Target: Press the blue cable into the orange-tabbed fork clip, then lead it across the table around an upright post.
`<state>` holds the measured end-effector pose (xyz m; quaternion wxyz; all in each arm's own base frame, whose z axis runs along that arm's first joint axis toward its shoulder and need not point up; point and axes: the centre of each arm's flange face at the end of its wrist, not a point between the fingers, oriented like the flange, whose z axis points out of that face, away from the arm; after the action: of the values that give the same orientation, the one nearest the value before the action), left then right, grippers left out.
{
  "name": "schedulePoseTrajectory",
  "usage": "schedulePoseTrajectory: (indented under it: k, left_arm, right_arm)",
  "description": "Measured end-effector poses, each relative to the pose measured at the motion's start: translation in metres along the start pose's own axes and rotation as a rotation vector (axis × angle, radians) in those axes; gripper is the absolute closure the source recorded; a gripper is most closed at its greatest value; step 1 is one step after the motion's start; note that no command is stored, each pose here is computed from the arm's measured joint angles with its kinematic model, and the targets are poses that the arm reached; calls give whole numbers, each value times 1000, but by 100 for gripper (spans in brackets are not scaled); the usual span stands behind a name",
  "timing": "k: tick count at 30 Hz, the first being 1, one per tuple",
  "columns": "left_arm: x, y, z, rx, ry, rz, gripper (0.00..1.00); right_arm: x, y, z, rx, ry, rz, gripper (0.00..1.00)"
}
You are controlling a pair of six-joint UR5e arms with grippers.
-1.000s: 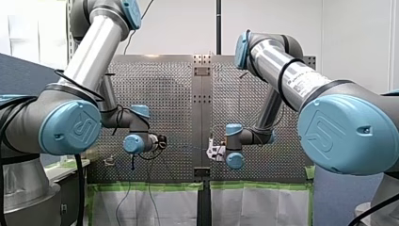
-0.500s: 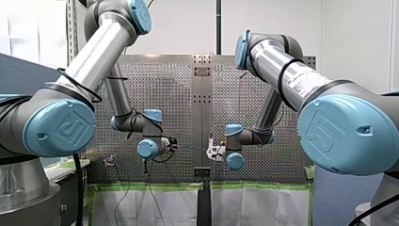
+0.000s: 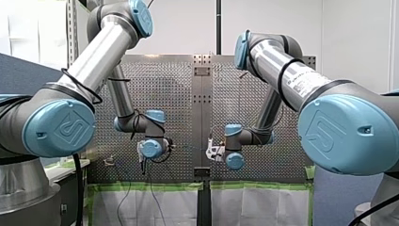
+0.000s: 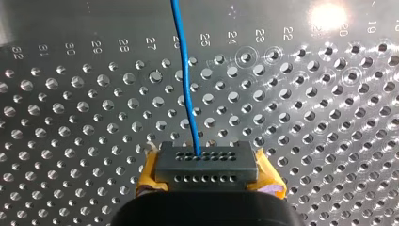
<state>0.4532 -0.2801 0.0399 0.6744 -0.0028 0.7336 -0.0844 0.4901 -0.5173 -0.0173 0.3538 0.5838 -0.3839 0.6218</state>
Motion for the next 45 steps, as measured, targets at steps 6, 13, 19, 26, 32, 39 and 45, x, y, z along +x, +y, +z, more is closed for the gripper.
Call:
schedulePoseTrajectory:
  k: [6,13,19,26,32,39,45]
  left_arm:
    - [1,-2,8,-7,7,3,0]
    - [15,-3,20,-36,42,24,0]
    - [3,-4,41,-54,22,13,0]
    - [7,-8,51,-52,26,14,0]
    - [26,-5,55,-63,49,16,0]
    - [22,-4,66,-95,33,8,0]
    - [17,-8,73,-92,26,3,0]
  right_arm:
    - [0,-1,0,2,-1,0,100]
    - [-1,-2,-1,4,-2,0,100]
    - [-3,-4,-2,8,-5,0,100]
    - [-5,-5,-3,8,-6,0,100]
    - [-7,-6,-4,14,-8,-1,100]
    - [-7,-8,-4,19,-10,-3,100]
    - [-8,-9,-5,19,-10,-4,100]
